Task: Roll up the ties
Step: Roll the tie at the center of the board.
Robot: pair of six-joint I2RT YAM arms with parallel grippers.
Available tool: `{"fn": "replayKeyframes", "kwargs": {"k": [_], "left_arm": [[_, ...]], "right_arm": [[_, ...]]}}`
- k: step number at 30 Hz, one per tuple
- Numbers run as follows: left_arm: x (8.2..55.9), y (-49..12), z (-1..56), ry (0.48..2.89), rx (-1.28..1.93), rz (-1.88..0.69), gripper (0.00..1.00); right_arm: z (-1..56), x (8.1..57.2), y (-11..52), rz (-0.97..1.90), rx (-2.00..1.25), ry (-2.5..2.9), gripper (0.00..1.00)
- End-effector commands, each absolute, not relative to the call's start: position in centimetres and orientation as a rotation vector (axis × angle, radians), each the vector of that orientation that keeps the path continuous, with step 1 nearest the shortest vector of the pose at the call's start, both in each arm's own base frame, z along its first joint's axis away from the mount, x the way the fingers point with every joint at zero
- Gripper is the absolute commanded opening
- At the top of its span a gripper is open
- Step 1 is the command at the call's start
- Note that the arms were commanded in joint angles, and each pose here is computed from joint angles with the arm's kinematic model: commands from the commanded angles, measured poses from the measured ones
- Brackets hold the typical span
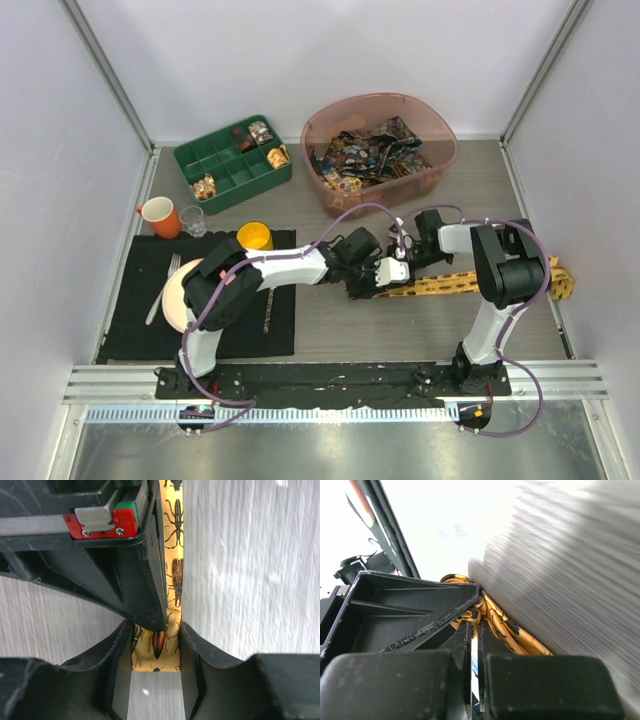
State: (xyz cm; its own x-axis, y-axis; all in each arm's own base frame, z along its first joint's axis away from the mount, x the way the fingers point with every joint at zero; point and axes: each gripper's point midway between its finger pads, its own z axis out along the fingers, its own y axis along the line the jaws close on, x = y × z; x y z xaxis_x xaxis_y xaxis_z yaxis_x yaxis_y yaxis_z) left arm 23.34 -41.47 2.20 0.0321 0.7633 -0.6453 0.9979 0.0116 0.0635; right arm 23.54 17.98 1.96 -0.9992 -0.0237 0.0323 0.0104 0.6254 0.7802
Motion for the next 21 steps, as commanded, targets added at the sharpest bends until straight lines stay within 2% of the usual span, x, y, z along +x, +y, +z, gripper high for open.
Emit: {"fn": "replayKeyframes", "kwargs": {"k": [1, 3, 4, 5, 8, 14, 21], "left_arm": [[20.2, -33.8, -1.7, 2.021, 1.952, -0.447, 0.32], [19.7, -32.7, -2.3, 2.057, 1.955, -0.43, 0.34], [19.7, -32.5, -2.2, 2.057, 1.952, -0.428, 0.39], [19.9, -32.6, -2.2, 2.065, 1.929, -0.44, 0.52], [20.6, -32.5, -2.0, 2.077, 1.858, -0.486, 0.64], [21.9, -33.5, -1.1, 2.021, 1.754, -0.624, 0.69], [22.8, -36.7, 3.0, 1.806, 1.643, -0.761, 0.74]], "right_arm": [[1.2, 25.1, 19.3, -1.378, 0.113, -2.916, 0.01], [0.8, 24.7, 19.6, -1.365, 0.119, -2.915, 0.01], [0.5, 24.7, 19.5, -1.357, 0.107, -2.913, 0.01], [0.2, 24.6, 19.5, -1.345, 0.108, -2.911, 0.01], [-1.1, 23.9, 18.8, -1.266, 0.118, -2.908, 0.01], [-1.9, 23.0, 17.7, -1.163, 0.14, -2.936, 0.01], [-1.9, 23.9, 17.7, -1.186, 0.159, -2.939, 0.01]]}}
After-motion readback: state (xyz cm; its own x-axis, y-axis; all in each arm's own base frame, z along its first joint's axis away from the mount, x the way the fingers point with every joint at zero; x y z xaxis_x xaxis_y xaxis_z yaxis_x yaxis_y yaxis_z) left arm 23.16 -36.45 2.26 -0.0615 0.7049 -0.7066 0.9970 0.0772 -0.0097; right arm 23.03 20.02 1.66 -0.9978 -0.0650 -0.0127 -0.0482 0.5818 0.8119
